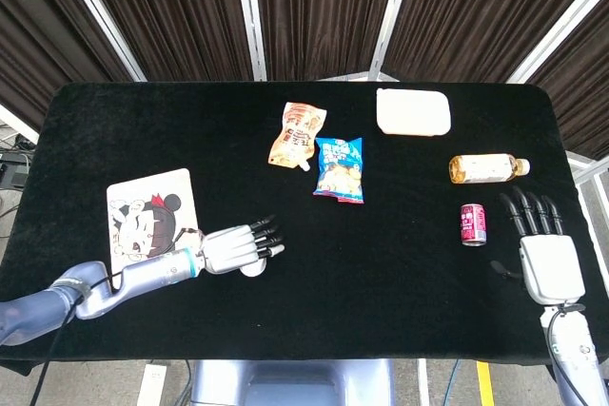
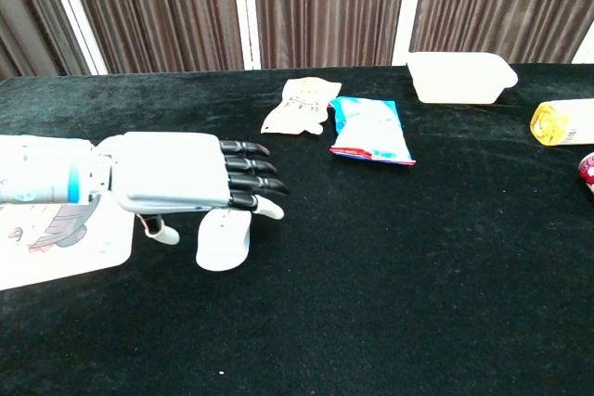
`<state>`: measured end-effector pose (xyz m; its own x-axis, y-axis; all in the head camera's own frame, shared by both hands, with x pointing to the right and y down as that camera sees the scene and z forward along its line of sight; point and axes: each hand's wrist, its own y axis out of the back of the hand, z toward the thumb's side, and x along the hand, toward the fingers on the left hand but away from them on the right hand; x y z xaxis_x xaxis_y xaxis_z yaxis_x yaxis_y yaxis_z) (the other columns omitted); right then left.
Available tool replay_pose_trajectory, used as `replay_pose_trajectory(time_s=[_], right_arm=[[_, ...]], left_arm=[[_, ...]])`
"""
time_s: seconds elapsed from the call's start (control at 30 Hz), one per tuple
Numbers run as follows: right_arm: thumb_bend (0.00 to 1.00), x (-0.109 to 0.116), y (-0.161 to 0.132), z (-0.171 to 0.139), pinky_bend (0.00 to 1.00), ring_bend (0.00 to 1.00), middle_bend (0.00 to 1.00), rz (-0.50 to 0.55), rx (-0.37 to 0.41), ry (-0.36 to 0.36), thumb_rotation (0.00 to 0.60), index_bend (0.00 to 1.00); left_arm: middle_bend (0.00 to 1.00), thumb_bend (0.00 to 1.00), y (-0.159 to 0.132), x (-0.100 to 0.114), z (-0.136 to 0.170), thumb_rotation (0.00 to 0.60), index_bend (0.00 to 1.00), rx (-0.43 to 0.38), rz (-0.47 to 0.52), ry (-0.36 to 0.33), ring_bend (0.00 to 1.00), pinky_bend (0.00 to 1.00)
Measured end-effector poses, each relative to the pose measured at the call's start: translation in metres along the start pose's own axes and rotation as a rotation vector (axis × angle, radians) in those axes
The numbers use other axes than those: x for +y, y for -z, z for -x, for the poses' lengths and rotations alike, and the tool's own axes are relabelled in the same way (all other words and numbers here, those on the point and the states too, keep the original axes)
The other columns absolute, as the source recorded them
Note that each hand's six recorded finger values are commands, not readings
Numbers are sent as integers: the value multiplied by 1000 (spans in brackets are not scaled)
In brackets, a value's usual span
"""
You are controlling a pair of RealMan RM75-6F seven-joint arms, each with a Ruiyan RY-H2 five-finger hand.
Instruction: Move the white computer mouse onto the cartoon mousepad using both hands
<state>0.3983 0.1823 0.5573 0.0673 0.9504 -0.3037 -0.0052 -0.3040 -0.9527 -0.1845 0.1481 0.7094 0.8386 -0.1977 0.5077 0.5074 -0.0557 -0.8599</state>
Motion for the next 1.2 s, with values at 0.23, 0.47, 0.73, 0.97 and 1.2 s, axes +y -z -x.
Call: replay_pose_trajectory(time_s=[0.23, 0.47, 0.73, 0.97, 1.2], right_arm=[[0, -3, 5, 2, 0, 0, 0, -4, -14, -10, 600, 0], [0, -3, 6, 2, 0, 0, 0, 5, -20, -12, 600, 0], [0, -5, 2, 0, 0, 0, 0, 13, -3, -22, 600, 0], [0, -7, -3, -1, 0, 0, 0, 9, 10, -31, 600, 0], [0, -13, -9, -3, 0, 0, 0, 0, 24, -48, 600, 0]], left_arm=[[73, 148, -8, 5, -18, 600, 201, -45, -21, -5, 85, 73], [460, 208, -22, 2, -31, 600, 598, -82, -37, 7, 413, 293], [491, 215, -20, 7, -27, 600, 684, -79, -43, -37, 441, 342], [490, 214, 4, 15, -3, 600, 685, -35, -51, -72, 439, 342], [484, 212, 34, -1, 62, 600, 680, 59, -27, -38, 434, 342]])
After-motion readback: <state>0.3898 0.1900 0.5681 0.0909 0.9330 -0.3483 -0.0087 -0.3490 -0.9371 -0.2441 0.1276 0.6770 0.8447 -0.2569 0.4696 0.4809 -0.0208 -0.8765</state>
